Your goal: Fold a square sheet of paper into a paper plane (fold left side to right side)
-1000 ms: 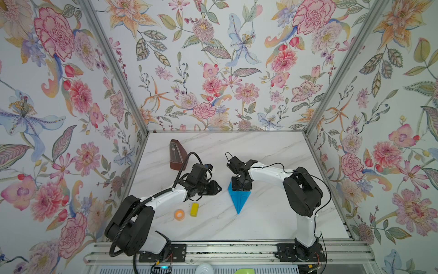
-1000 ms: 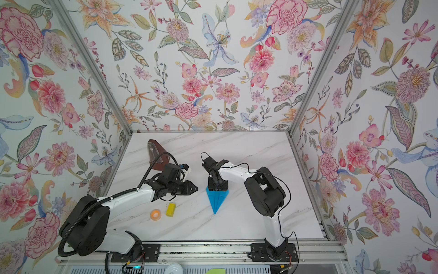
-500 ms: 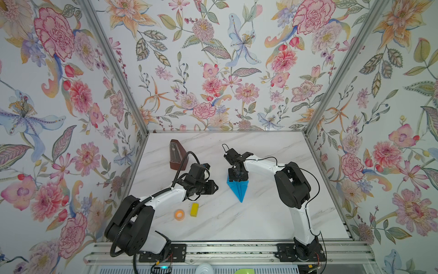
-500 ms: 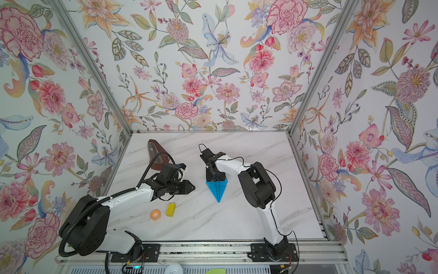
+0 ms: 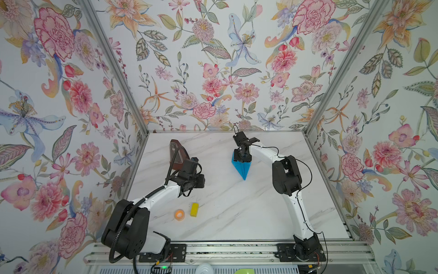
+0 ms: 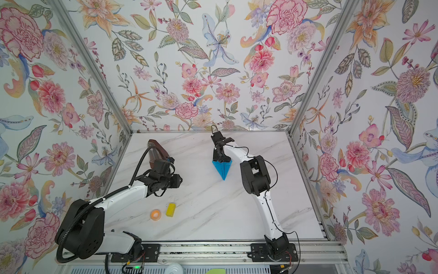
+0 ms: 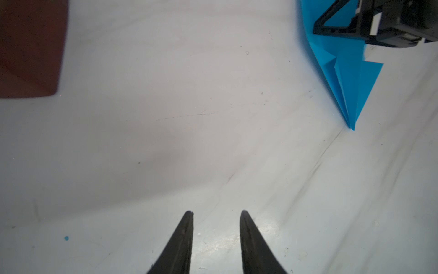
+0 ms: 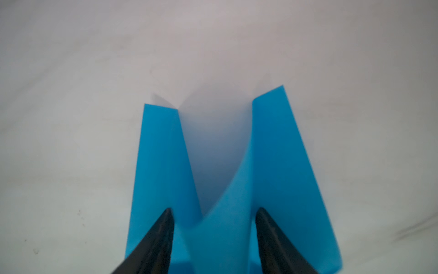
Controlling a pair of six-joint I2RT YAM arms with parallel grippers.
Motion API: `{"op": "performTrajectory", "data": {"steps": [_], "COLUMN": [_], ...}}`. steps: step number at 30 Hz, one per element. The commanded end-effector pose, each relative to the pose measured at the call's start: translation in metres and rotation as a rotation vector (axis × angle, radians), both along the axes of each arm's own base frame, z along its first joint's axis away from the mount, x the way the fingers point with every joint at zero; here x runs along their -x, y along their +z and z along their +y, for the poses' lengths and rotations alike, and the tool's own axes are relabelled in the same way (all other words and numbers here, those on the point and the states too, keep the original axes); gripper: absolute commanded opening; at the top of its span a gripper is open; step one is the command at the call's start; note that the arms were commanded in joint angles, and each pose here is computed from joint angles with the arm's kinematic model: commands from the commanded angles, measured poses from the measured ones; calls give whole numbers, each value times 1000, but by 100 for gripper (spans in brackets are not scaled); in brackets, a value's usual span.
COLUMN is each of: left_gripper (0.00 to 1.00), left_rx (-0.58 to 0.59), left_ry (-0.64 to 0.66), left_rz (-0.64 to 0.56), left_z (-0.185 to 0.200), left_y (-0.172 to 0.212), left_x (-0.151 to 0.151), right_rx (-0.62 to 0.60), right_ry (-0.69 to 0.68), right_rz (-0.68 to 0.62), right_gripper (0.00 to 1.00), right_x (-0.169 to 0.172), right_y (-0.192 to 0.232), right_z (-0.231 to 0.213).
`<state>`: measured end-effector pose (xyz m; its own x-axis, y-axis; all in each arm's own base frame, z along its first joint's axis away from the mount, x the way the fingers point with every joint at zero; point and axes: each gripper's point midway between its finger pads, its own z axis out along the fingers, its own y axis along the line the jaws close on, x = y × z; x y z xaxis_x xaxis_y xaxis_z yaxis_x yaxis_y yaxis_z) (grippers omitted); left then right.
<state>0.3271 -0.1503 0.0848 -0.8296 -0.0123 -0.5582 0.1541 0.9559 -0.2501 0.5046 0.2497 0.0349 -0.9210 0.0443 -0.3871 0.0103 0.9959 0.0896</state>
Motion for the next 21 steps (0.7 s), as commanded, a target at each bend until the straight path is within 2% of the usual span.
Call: {"op": "performTrajectory", "data": {"steps": [1,3,6,7,8,9,11,12,16,21], "left_gripper": [43,50,61,64,69,75,94,99,99,99], "left_rx": [-100,-130,-166,-184,-215,-253,-323,-353,-426,-503], "left_ry": [80,127,179,196,214,237,283,304,340,368], "left_rz": [-58,-76,-106,-119,-136,-158,-189,-205,-272,-378], "left_z": [33,49,69,75,82,91,106,113,130,145], "left_y": [12,12,15,18,20,23,27,29,29,41], "left_x": [-12,-17,-25,-27,-30,-32,-36,-38,-48,-65], "right_rx": [-8,-26,-36,-35,-24,-9,28,45,111,238], "right_ry": [1,-1,2,4,7,4,-8,-11,-40,-173], "right_rz": [-37,-79,-132,-147,-161,-173,-194,-208,-277,-402], "right_gripper": [58,64,80,87,98,99,99,99,99,99], "right_x": [-5,-5,-1,1,5,8,15,19,37,68], "right_y": [34,62,98,108,118,125,133,136,137,120], "right_z": [-4,-7,-18,-23,-29,-38,-59,-70,-123,-212]}}
